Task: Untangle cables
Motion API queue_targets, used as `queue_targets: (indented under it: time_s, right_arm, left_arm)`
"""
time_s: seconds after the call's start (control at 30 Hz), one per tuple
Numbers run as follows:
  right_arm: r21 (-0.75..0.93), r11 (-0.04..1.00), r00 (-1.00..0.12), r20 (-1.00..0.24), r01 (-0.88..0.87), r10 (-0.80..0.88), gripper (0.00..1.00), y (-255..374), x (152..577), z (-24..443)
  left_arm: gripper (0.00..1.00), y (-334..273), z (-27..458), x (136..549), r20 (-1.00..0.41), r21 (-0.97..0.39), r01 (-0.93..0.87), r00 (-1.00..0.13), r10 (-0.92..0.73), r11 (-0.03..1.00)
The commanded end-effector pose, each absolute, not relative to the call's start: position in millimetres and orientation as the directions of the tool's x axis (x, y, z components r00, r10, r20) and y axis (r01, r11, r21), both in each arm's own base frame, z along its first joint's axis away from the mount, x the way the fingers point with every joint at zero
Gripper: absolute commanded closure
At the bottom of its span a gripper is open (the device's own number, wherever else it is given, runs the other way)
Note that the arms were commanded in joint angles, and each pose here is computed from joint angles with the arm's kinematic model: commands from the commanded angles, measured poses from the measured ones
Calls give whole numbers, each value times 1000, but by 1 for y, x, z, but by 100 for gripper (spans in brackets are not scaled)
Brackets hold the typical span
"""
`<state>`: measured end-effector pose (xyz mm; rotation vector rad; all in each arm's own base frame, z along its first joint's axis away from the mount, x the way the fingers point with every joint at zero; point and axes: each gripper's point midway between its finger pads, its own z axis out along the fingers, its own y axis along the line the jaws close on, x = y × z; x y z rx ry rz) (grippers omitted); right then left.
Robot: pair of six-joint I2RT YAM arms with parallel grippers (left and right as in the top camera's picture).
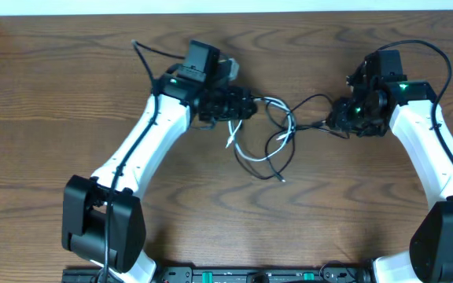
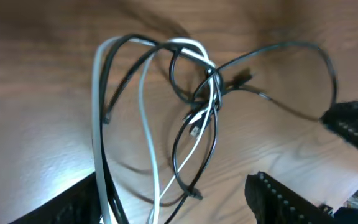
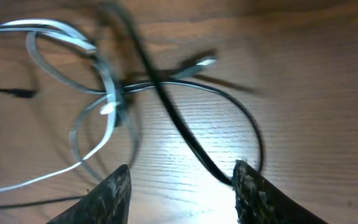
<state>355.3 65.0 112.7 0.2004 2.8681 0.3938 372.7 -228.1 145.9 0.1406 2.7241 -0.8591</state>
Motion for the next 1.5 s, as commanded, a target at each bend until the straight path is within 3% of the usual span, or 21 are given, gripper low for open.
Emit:
queue_targets:
  time_s: [0.0, 0.17, 0.33, 0.43, 0.9, 1.23, 1.47]
  right_arm:
    - [327, 944, -953, -268, 45, 138, 51, 75, 361, 132]
    - [332, 943, -949, -285, 37, 138, 48, 76, 365, 133]
    - [332, 943, -947, -291, 36, 139, 43, 76, 367, 134]
    - [331, 943, -943, -304, 33, 139, 42, 75, 370, 135]
    - [328, 944, -949, -285, 39, 138, 43, 75, 365, 133]
    - [308, 950, -955, -261, 53, 139, 44, 71, 359, 130]
    - [308, 950, -957, -256, 55, 138, 44, 71, 358, 129]
  left_arm:
    - [27, -227, 146, 385, -293, -553, 100, -953, -81, 827]
    - [27, -213, 163, 420, -410, -535, 96, -898, -158, 840]
    - [26, -171, 183, 453, -547, -419, 11, -801, -242, 908]
    - [26, -172, 184, 456, -581, -383, 41, -787, -206, 923]
    - [36, -305, 88, 422, -455, -467, 264, -890, 26, 844]
    - [39, -312, 21, 422, -376, -435, 168, -927, -8, 885]
    - [40, -318, 9, 420, -373, -428, 177, -928, 5, 886]
